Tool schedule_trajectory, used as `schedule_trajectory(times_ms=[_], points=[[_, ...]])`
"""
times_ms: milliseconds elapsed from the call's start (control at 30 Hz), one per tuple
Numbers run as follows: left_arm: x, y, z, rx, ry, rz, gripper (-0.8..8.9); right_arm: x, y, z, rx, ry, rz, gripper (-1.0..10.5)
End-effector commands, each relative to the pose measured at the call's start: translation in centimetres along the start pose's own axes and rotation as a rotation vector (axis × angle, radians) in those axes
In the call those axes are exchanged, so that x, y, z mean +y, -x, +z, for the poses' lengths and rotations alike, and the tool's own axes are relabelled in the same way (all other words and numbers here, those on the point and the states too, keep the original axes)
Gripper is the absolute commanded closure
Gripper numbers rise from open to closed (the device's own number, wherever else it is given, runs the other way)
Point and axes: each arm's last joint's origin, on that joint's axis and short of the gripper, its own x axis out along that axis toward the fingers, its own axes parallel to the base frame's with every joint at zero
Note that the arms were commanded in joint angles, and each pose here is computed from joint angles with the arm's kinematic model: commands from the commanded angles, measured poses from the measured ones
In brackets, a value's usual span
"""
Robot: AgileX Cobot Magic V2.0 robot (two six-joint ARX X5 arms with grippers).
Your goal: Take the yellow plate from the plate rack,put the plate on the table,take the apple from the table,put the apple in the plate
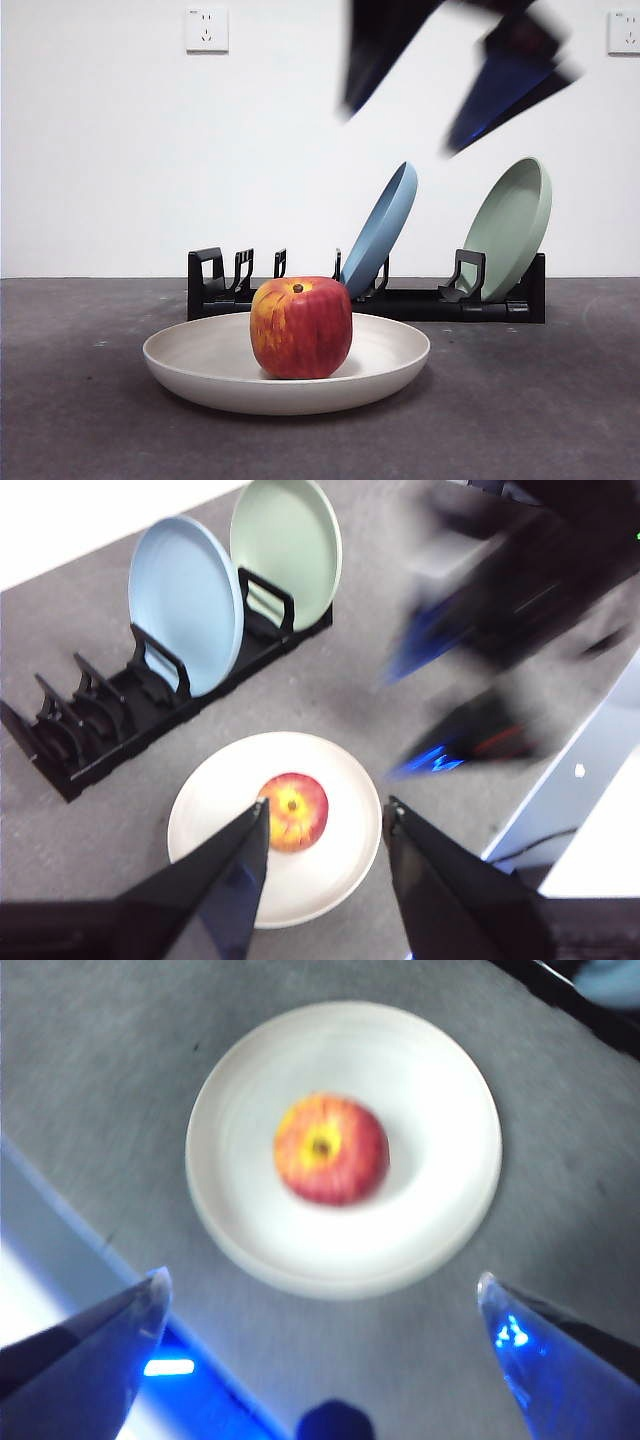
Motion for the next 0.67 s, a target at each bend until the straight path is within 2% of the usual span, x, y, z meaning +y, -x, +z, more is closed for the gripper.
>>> schedule_trajectory(times_ms=[33, 100, 233, 300, 333, 367, 433, 467, 500, 667], points=[[0.0, 0.0, -0.2, 0.008, 0.002, -0.001, 6.26, 0.0, 3.2, -2.0, 0.02, -0.005, 0.001, 3.8], [0.0, 0.0, -0.2, 0.019, -0.001, -0.021, 6.26, 0.0, 5.0, -3.2, 0.03, -0.01, 0.001, 3.9], [-0.2, 0.0, -0.3, 0.035, -0.002, -0.078, 6.26, 0.0, 7.9, -5.5, 0.048, -0.05, 0.002, 4.7], [-0.3, 0.0, -0.4, 0.046, -0.003, -0.105, 6.3, 0.0, 8.8, -6.4, 0.052, -0.055, 0.02, 4.8], [-0.3, 0.0, -0.4, 0.055, -0.005, -0.124, 6.43, 0.1, 9.3, -6.8, 0.054, -0.056, 0.04, 5.2], [-0.3, 0.0, -0.5, 0.064, -0.007, -0.137, 6.97, 0.1, 9.6, -7.1, 0.055, -0.056, 0.059, 6.1], [-0.4, 0.1, -0.6, 0.076, -0.009, -0.147, 8.37, 0.2, 10.1, -7.5, 0.046, -0.056, 0.097, 8.5], [-0.4, 0.1, -0.7, 0.082, -0.012, -0.148, 8.21, 0.2, 10.3, -7.7, 0.036, -0.055, 0.107, 9.8], [-0.3, 0.1, -0.7, 0.09, -0.014, -0.15, 8.22, 0.2, 10.5, -7.8, 0.025, -0.055, 0.107, 9.5], [-0.3, 0.1, -1.0, 0.117, -0.022, -0.157, 8.22, 0.2, 10.7, -7.9, 0.014, -0.06, 0.106, 9.5]])
